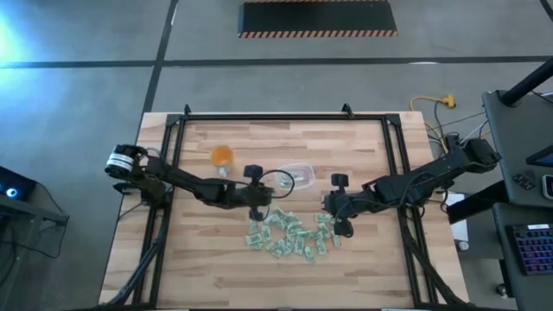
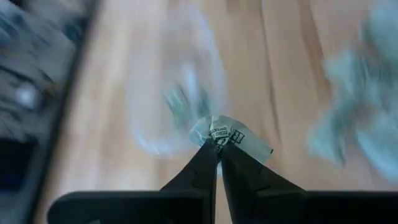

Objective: Pick and place Stevia / Truvia into bins
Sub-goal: Put the stevia packet into the transparent bin

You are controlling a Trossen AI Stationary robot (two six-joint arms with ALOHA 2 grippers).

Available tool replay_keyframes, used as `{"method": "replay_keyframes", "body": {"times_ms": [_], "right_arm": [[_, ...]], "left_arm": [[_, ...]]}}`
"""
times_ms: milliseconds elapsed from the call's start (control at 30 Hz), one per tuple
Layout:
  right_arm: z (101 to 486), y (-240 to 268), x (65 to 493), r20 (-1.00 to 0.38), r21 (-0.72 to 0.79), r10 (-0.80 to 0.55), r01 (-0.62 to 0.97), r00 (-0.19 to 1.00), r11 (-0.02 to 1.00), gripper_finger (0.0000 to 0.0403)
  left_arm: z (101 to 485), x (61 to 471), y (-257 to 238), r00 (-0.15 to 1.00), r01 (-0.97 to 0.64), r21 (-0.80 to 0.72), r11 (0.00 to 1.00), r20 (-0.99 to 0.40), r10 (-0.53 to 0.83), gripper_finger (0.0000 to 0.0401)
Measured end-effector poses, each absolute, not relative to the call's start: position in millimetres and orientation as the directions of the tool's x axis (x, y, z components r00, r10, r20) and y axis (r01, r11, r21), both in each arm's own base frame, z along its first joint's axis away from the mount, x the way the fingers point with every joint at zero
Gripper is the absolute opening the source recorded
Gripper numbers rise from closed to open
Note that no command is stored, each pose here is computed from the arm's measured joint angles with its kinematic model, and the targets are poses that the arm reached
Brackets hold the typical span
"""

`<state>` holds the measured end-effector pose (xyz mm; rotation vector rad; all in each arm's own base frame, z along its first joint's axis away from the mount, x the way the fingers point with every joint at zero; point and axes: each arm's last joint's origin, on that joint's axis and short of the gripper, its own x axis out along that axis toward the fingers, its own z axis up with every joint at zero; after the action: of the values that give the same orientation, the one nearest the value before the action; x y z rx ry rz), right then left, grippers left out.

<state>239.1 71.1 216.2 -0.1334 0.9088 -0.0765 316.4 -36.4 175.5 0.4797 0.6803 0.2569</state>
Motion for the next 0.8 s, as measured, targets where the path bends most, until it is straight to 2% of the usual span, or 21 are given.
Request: {"method": "replay_keyframes", "body": {"times_ms": [167,400,500,567,800], "right_arm": [[215.9,71.1,239.2,-0.780,-0.147,-0.122,0.010,0.614,0.989,0.0070],[214.5,71.5,240.4,-0.771,-0.141,-0.118,0.012,0.626,0.990,0.0071],[208.9,71.7,240.6,-0.780,-0.138,-0.116,0.012,0.615,0.990,0.0075],[202.3,72.0,240.4,-0.796,-0.126,-0.114,0.022,0.595,0.992,0.0079],[175.8,76.2,246.9,-0.864,-0.091,-0.075,-0.008,0.498,0.996,0.0094]], "left_arm": [[183.2,329.7,-29.5,0.827,-0.100,0.575,0.812,-0.406,0.389,0.0003],[170.9,344.8,-2.2,0.801,-0.167,0.590,0.790,-0.386,0.458,0.0004],[166.2,348.7,1.1,0.805,-0.134,0.599,0.789,-0.398,0.439,0.0012],[167.7,352.3,-0.2,0.825,-0.100,0.601,0.793,-0.395,0.403,0.0029],[173.7,352.4,-0.4,0.827,-0.105,0.606,0.789,-0.387,0.407,0.0124]]}}
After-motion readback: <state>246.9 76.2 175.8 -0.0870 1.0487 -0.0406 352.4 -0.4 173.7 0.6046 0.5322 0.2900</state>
